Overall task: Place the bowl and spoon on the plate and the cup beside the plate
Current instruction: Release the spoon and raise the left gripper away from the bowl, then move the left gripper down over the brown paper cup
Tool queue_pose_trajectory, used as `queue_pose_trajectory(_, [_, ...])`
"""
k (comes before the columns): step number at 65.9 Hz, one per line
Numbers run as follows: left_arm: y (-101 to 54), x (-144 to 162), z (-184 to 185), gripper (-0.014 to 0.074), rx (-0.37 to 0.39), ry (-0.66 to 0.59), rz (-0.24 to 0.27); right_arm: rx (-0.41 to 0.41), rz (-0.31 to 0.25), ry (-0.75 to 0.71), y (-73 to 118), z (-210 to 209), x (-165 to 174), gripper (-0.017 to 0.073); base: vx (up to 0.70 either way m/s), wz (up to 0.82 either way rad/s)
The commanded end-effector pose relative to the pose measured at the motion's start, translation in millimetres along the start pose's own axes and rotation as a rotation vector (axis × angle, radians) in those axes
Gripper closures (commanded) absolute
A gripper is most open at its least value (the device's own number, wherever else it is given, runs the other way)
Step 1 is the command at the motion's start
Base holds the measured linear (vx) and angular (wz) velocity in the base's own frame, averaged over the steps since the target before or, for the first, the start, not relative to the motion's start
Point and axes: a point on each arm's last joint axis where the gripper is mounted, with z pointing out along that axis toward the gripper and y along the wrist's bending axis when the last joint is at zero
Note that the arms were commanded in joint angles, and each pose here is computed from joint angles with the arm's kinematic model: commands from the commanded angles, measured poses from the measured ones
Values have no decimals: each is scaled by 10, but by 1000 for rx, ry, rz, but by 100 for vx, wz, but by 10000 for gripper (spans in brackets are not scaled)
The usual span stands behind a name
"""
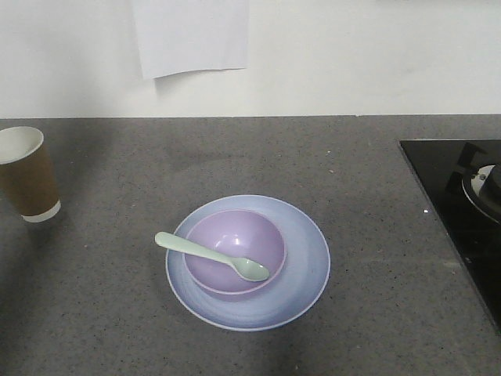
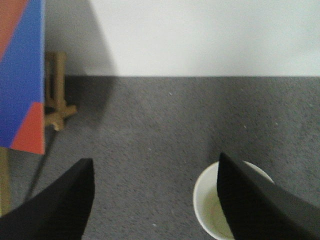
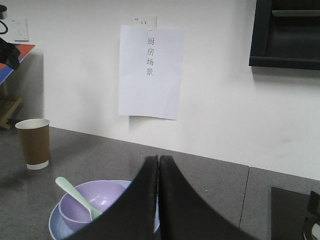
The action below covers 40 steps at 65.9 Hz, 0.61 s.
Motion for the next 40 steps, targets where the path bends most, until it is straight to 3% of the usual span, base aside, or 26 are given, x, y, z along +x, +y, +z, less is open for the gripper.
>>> queue_pose_trajectory(1, [53, -57, 47, 91, 67, -15, -53, 11, 6, -52, -13, 41, -107, 565, 0, 0])
queue_pose_trajectory(10, [48, 32, 384, 91, 74, 116, -79, 7, 6, -31, -9, 42, -88, 565, 0, 0])
queue_pose_trajectory(16, [9, 72, 539, 91, 77, 165, -52, 3, 5, -11, -6, 42, -70, 565, 0, 0])
queue_pose_trajectory(38, [-69, 158, 853, 91, 74, 251, -38, 3, 3, 0, -6, 42, -60, 565, 0, 0])
queue_pose_trajectory(40, [-112, 224, 1035, 91, 70, 301, -28, 3, 3, 0, -6, 42, -60, 565, 0, 0])
